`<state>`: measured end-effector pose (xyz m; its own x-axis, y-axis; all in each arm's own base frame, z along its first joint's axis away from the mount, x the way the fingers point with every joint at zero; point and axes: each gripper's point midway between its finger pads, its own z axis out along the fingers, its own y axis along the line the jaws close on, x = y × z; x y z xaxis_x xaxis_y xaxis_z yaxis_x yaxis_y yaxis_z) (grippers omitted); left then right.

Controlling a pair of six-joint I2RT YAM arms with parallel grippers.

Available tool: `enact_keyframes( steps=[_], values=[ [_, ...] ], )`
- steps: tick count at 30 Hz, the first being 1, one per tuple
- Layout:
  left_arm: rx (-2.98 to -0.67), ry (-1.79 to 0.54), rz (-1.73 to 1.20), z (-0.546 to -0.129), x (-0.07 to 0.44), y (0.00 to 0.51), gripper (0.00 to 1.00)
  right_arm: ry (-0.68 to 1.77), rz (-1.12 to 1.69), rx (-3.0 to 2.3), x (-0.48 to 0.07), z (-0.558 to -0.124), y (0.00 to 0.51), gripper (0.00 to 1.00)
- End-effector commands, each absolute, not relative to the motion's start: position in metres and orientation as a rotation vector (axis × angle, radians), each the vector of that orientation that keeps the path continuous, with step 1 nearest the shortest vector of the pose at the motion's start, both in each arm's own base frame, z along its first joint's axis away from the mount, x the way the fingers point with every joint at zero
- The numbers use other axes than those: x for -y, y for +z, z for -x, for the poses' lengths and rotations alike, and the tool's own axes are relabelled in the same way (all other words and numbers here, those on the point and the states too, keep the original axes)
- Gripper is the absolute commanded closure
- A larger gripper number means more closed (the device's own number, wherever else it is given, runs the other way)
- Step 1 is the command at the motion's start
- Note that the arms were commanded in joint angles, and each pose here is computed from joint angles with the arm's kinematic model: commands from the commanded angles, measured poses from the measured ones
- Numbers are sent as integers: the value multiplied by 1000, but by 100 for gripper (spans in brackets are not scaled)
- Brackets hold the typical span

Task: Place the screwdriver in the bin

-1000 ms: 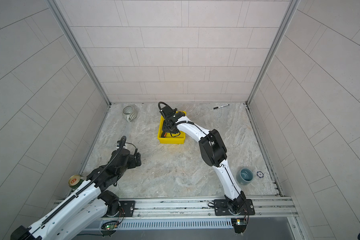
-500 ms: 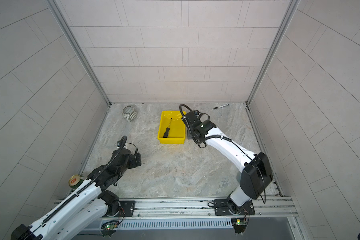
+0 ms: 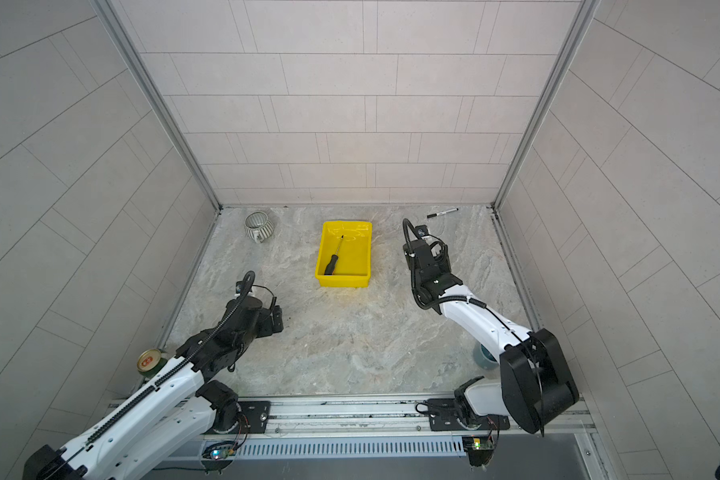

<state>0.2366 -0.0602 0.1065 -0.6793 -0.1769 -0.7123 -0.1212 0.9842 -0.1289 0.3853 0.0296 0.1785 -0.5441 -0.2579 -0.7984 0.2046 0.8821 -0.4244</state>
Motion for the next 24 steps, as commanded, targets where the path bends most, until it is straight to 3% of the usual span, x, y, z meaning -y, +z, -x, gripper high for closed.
enact_keyframes(
  steps=[1,13,18,24],
  values=[
    [-2313,-80,223,-236,57,109,0,-711,61,-1881,-16,-403,194,39],
    [-2321,-79,220,-237,58,108,0,-838,16,-1939,12,-389,140,36],
    [-2320,-80,220,-237,59,107,0,-715,-137,-1898,21,-378,127,36],
    [-2324,-76,218,-238,59,107,0,-638,-100,-1863,17,-379,121,37]
  ],
)
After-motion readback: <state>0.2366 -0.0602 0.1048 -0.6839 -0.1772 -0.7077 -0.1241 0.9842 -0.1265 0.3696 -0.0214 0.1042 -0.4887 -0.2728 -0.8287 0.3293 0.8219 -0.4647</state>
